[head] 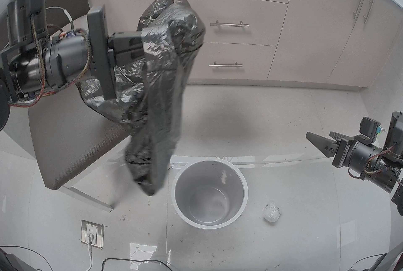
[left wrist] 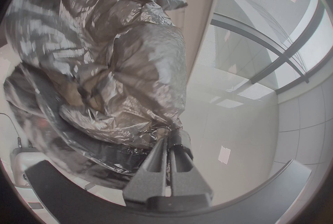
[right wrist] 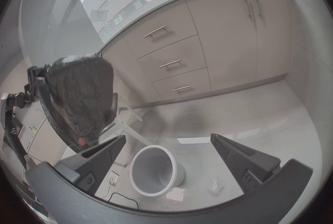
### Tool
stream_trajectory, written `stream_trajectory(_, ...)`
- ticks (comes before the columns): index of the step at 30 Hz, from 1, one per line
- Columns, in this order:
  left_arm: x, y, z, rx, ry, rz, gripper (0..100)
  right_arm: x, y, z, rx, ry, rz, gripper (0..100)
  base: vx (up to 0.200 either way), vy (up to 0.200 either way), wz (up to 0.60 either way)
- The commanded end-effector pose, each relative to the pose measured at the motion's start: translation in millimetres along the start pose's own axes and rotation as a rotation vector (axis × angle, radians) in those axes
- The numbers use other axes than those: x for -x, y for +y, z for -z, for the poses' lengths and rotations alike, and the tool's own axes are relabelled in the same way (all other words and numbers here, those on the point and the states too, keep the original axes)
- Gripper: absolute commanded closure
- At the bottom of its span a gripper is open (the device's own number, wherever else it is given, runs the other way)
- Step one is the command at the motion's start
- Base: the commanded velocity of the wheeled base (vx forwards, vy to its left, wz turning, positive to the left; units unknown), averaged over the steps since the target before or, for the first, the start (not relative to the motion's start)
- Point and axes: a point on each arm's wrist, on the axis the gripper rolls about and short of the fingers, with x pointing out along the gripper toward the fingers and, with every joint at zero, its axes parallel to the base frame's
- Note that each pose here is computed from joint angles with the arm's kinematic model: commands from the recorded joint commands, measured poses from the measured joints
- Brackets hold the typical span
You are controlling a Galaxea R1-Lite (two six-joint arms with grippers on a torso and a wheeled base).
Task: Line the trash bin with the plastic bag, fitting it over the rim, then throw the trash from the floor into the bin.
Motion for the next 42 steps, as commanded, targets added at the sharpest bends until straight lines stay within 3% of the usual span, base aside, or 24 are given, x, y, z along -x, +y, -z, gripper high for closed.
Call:
stream_trajectory(1,-14.9,-20.6,17.4,-0.039,-0.070,0.038,100,-2.7,11.3,14.6,0.010,0.064,-0.052,0,0.000,0.000,0.00)
stream_trajectory(5,-24.9,-17.6,20.5,-0.095,-0.133,0.005,100,-2.7,15.7,20.8,0.020,0.090,-0.071,0,0.000,0.000,0.00)
stream_trajectory(6,-37.4,-11.2,25.7,-0.151,-0.162,-0.060,100,-2.0,21.4,23.3,0.026,0.100,-0.095,0,0.000,0.000,0.00)
stream_trajectory(10,-51.7,-9.3,33.4,-0.233,-0.244,-0.145,100,-1.5,28.3,25.3,0.032,0.109,-0.127,0,0.000,0.000,0.00)
stream_trajectory(17,-54.1,-22.4,49.9,-0.271,-0.257,-0.122,100,0.7,47.0,43.8,0.135,0.173,-0.190,0,0.000,0.000,0.00)
stream_trajectory(22,-65.0,-15.2,50.2,-0.321,-0.377,-0.198,100,-4.8,64.2,63.3,0.187,0.241,-0.209,0,0.000,0.000,0.00)
stream_trajectory(27,-71.4,-15.3,60.2,-0.356,-0.370,-0.206,100,-16.6,84.1,81.5,0.222,0.297,-0.254,0,0.000,0.000,0.00)
stream_trajectory(37,-74.3,-12.2,60.9,-0.361,-0.429,-0.237,100,-69.2,126.0,114.6,0.275,0.184,-0.184,0,0.000,0.000,0.00)
stream_trajectory(42,-72.8,-13.2,60.9,-0.364,-0.433,-0.236,100,-94.8,132.4,124.9,0.275,0.141,-0.045,0,0.000,0.000,0.00)
